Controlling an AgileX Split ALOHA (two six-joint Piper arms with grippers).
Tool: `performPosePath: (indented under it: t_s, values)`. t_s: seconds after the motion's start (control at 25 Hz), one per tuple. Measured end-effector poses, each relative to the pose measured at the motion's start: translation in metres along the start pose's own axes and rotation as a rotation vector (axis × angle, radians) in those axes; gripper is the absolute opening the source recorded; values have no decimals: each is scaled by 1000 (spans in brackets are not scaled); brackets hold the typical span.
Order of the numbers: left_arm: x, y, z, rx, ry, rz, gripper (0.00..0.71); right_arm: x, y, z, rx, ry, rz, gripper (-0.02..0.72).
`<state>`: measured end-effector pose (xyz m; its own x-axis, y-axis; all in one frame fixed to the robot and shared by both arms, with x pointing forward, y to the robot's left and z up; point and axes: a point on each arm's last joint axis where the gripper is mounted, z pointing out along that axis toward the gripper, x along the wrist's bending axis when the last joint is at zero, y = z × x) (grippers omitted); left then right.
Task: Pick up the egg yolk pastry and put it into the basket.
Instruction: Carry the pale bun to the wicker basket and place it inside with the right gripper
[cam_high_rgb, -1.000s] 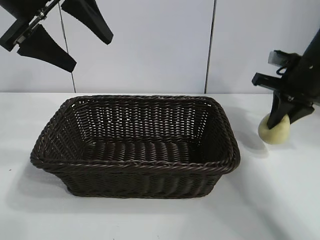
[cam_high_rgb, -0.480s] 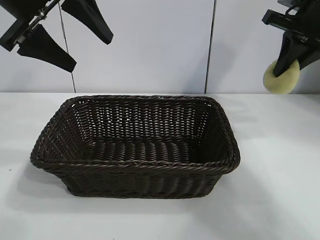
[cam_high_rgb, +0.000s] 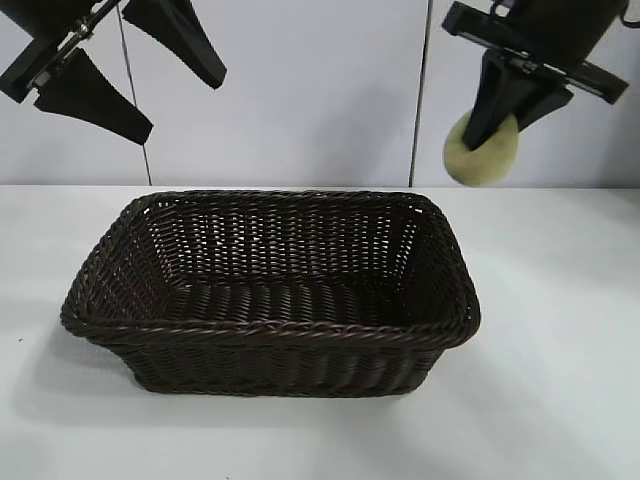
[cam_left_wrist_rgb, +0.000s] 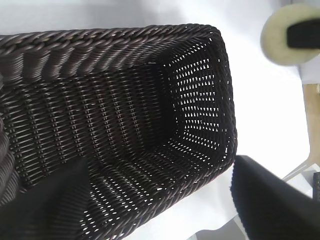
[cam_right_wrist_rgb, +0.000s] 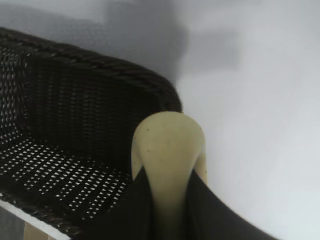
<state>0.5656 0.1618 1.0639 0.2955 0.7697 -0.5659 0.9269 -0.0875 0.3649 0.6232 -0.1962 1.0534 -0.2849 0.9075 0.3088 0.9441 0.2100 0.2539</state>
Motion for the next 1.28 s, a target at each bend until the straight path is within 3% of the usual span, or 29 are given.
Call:
performPosePath:
  t_s: [0.44,1.0,1.16,1.28]
  values:
    - [0,0,0,0,0,0,567,71,-9,29,66,54,-149,96]
    - [0,0,0,0,0,0,567,87,-9,99,155,61,-143,96]
    - [0,0,0,0,0,0,567,86,-9,100,153,59,-144,167]
    - [0,0,0,0,0,0,567,86,-9,100,153,59,-144,286]
